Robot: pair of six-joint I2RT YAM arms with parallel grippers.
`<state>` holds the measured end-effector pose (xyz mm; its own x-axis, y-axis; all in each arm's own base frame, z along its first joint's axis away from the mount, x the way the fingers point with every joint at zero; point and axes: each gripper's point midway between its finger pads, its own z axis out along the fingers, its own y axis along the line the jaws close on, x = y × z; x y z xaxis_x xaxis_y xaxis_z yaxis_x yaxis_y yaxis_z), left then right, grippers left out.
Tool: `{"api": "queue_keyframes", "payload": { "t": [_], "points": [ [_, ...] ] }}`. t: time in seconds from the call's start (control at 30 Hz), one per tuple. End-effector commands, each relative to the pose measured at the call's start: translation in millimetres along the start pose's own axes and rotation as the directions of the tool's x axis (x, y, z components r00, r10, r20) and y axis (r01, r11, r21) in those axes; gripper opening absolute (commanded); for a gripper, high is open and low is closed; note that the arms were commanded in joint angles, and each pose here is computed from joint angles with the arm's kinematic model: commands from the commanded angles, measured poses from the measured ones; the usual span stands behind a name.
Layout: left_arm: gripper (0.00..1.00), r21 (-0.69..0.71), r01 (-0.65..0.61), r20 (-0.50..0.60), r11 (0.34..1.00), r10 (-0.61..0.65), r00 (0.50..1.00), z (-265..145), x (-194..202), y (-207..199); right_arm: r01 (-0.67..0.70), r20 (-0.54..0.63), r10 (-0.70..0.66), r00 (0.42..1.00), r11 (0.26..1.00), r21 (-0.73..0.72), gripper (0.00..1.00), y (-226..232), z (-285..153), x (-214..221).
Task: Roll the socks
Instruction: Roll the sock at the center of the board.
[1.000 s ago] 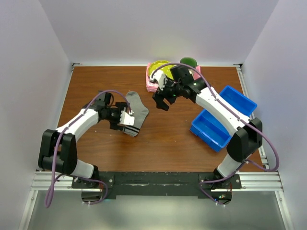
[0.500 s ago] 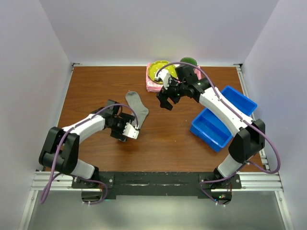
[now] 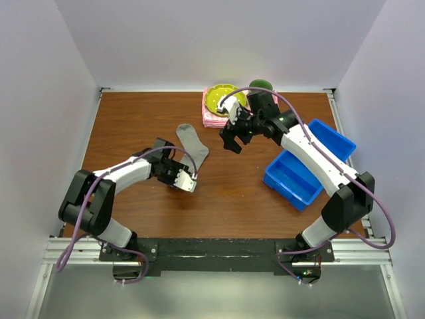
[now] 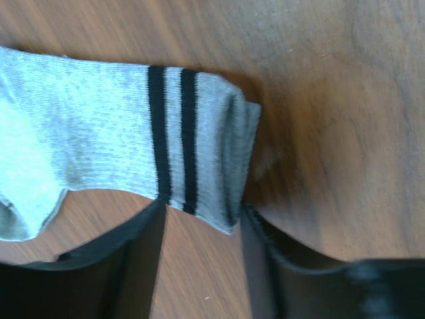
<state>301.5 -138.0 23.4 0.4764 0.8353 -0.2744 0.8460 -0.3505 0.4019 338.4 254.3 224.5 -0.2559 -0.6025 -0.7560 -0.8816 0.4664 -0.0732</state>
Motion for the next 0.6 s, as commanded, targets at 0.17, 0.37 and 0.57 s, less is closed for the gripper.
{"api": "queue_keyframes", "payload": {
  "t": [0.17,0.37,0.57],
  "points": [
    [0.44,0.170,0.046,0.005,0.984,-0.048,0.999,8.2,-8.5,-35.3,0.035,0.091,-0.038,0.995,0.999,0.037,0.85,-1.0,-24.7,-27.4],
    [0.34,0.221,0.036,0.015,0.975,-0.041,0.999,13.7,-16.8,-41.5,0.040,0.100,-0.045,0.994,0.998,0.047,0.85,-0.1,-31.7,-29.4],
    [0.11,0.291,0.078,-0.006,0.953,-0.080,0.997,19.5,-20.3,-48.2,0.047,0.098,-0.052,0.994,0.997,0.057,0.85,1.3,-38.5,-27.0]
  ]
}}
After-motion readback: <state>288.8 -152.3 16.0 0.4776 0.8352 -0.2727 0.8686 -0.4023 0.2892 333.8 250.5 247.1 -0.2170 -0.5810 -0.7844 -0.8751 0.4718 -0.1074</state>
